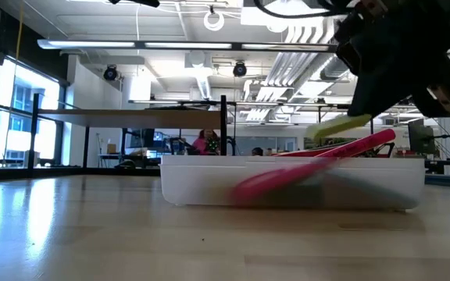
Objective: Pack school essentials
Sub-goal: Put the yellow eraser into the supply box
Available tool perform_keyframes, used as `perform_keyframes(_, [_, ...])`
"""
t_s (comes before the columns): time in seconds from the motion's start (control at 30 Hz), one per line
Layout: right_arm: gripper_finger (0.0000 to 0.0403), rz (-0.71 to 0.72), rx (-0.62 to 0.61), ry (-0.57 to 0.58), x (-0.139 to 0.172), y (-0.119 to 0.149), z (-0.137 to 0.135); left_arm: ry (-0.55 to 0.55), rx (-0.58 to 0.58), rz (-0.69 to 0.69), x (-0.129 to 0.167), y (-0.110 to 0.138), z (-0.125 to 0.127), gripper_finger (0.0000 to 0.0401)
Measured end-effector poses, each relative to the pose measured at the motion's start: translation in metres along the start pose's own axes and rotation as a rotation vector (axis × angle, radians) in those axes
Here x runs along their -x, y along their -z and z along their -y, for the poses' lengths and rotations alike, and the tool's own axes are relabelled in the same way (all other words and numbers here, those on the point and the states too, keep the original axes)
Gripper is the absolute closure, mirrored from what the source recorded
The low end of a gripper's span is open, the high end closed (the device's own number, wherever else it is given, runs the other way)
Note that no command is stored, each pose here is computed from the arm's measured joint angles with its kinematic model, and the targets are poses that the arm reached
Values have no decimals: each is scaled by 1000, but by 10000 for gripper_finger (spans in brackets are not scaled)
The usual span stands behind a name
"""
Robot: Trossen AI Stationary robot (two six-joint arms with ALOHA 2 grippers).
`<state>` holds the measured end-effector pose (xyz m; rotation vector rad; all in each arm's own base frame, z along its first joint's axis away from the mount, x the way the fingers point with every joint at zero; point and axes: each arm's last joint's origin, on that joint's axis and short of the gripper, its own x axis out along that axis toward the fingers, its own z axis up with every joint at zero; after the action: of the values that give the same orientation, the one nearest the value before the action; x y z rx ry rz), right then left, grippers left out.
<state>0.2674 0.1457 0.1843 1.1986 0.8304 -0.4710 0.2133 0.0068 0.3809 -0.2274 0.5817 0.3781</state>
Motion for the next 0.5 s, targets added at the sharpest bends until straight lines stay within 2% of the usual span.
perform_keyframes(0.27, [403, 9, -18, 49, -10, 1, 6, 0, -8, 0, 0, 0, 0, 6])
perform_keyframes(0.5, [400, 37, -39, 47, -11, 0, 6, 0, -8, 0, 0, 0, 0, 6])
